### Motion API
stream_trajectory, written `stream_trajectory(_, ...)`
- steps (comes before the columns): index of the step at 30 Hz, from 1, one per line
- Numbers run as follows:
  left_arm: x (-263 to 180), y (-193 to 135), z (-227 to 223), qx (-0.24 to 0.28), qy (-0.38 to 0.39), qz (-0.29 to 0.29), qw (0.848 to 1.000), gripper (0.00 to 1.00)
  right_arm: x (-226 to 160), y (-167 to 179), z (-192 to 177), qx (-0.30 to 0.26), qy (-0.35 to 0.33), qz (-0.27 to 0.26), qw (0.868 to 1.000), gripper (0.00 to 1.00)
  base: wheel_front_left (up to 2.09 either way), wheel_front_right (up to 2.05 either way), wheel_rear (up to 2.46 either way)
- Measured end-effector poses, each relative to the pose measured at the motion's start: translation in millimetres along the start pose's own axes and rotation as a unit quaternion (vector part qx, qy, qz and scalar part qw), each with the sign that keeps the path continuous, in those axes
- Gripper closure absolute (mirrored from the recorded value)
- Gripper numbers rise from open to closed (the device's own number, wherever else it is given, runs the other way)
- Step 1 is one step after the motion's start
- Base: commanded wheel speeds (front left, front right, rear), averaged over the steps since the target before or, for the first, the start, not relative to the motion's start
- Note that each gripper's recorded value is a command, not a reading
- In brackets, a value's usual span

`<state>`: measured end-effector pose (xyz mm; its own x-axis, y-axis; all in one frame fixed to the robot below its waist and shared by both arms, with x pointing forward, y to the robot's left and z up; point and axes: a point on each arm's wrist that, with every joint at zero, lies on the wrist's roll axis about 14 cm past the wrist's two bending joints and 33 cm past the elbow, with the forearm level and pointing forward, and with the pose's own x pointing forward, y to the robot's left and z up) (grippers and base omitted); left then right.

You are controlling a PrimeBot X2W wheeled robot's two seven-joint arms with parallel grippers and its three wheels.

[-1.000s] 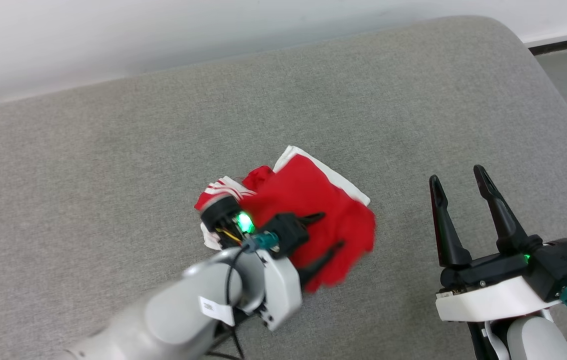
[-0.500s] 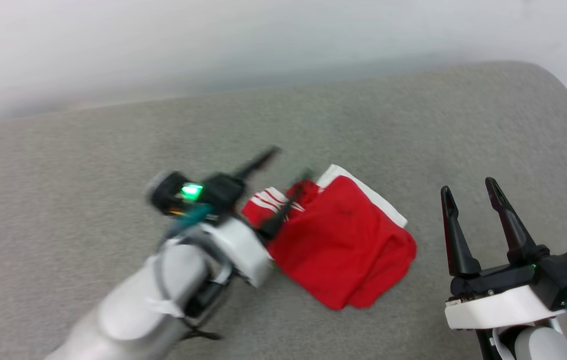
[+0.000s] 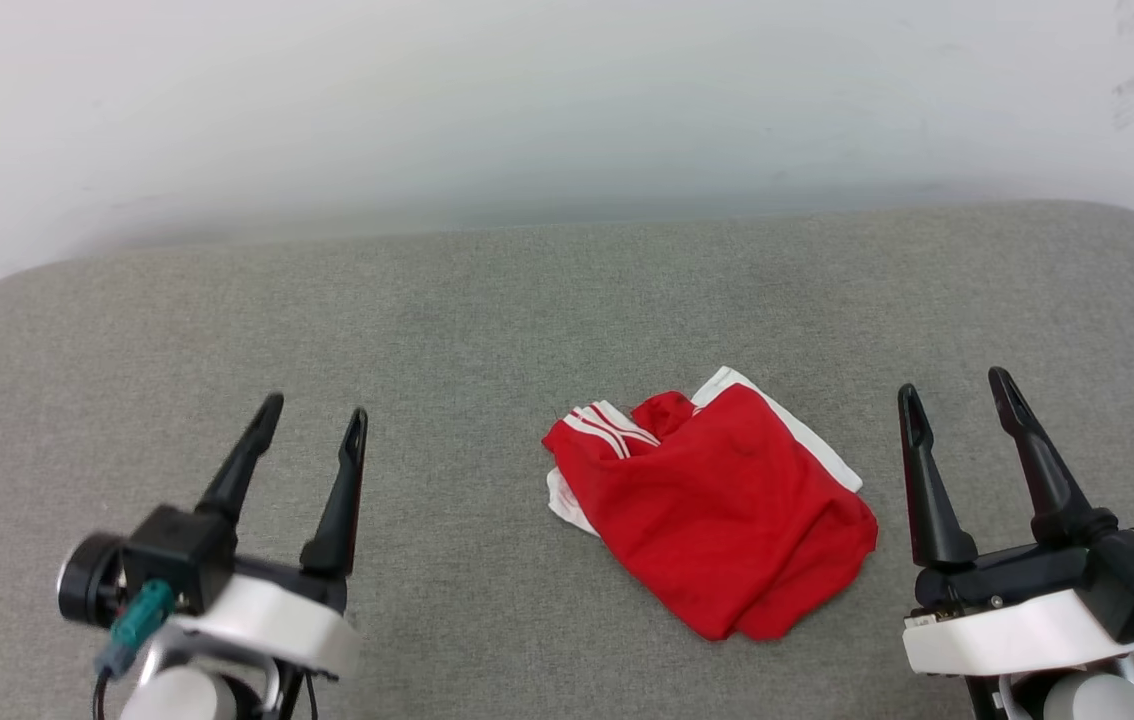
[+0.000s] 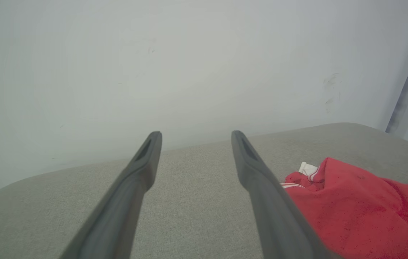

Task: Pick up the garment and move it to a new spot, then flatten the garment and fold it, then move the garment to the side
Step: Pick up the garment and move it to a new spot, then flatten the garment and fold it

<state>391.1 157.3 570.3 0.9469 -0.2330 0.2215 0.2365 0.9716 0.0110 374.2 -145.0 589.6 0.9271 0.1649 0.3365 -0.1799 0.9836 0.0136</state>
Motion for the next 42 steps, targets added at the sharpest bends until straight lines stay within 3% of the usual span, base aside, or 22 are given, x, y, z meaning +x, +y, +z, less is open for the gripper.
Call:
stream_trajectory(8,-31.8,-12.8,-17.4,-0.040,0.018,0.021,0.999,0.00,-3.8,2.0,5.6,0.000,-0.006,0.002,1.000,0.00,0.00,0.00,0.00)
stream_trajectory(14,-31.6,-16.1,-22.3,-0.031,0.022,0.009,0.999,0.00,-3.7,3.7,2.6,-0.001,-0.002,0.004,1.000,0.00,0.00,0.00,0.00)
stream_trajectory(19,-22.0,-32.0,-34.7,-0.034,0.037,-0.027,0.998,0.00,-2.6,0.0,-3.5,-0.003,0.006,0.000,1.000,0.00,0.00,0.00,0.00)
stream_trajectory(21,-16.3,-44.9,-50.4,-0.039,0.075,-0.054,0.995,0.00,-2.0,-1.0,-8.8,-0.005,0.013,-0.001,1.000,0.00,0.00,0.00,0.00)
stream_trajectory(24,-0.3,-66.2,-65.0,-0.080,0.131,-0.086,0.984,0.00,1.1,4.1,-17.7,-0.005,0.024,0.008,1.000,0.00,0.00,0.00,0.00)
stream_trajectory(30,15.1,-95.8,-104.1,-0.066,0.275,-0.164,0.945,0.00,9.4,4.4,-32.6,-0.007,0.039,0.012,0.999,0.00,0.00,0.00,0.00)
stream_trajectory(38,33.1,-97.3,-150.9,-0.046,0.384,-0.189,0.903,0.00,17.7,1.7,-54.2,-0.005,0.060,0.012,0.998,0.00,0.00,0.00,0.00)
stream_trajectory(42,39.9,-100.1,-169.4,-0.038,0.412,-0.198,0.889,0.00,19.4,-3.3,-64.3,-0.008,0.072,0.007,0.997,0.00,0.00,0.00,0.00)
